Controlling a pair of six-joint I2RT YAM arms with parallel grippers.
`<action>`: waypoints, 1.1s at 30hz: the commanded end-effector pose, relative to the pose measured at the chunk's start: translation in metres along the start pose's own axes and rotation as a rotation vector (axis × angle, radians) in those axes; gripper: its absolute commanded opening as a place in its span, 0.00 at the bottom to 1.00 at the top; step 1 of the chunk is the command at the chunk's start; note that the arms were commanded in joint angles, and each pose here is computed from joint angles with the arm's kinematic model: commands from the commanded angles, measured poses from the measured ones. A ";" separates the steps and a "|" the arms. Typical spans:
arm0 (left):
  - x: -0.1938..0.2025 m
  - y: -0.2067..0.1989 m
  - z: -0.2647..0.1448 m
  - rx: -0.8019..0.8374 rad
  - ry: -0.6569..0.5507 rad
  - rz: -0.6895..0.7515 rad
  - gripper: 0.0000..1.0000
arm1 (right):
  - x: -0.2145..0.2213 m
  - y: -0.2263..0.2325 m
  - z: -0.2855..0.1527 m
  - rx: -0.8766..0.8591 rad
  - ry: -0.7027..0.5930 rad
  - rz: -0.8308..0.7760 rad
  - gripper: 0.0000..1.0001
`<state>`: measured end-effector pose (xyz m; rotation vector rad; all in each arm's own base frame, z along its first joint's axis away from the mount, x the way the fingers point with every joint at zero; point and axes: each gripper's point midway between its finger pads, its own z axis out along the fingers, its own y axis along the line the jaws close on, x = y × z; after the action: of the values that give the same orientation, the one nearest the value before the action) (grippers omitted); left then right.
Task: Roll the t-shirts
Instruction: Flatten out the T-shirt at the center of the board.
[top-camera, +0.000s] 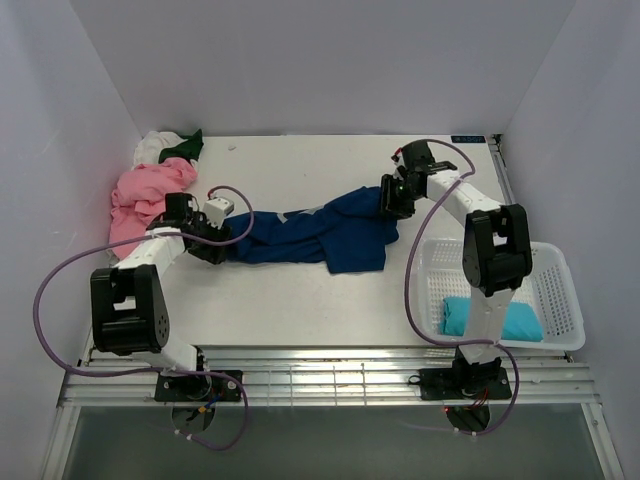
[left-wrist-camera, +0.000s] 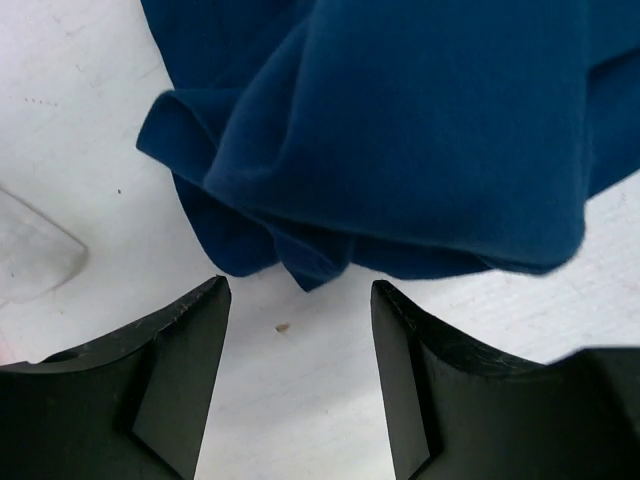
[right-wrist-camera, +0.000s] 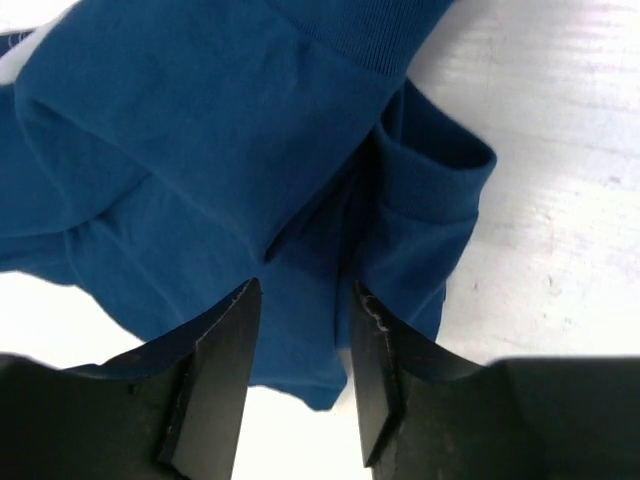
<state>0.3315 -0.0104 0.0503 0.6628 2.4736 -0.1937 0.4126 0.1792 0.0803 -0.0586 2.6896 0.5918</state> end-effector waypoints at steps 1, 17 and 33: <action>-0.029 0.015 0.005 -0.075 -0.062 0.056 0.69 | -0.030 0.015 0.002 -0.030 -0.080 -0.090 0.45; -0.056 0.010 0.016 -0.081 -0.093 0.098 0.63 | -0.032 0.018 0.028 0.009 -0.061 -0.249 0.41; -0.095 0.028 -0.006 -0.141 -0.155 0.123 0.13 | -0.108 0.065 -0.072 -0.129 -0.332 -0.222 0.08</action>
<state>0.3951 -0.0277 0.0640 0.7133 2.3772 -0.0849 0.4622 0.2078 0.1097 -0.2771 2.5172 0.5849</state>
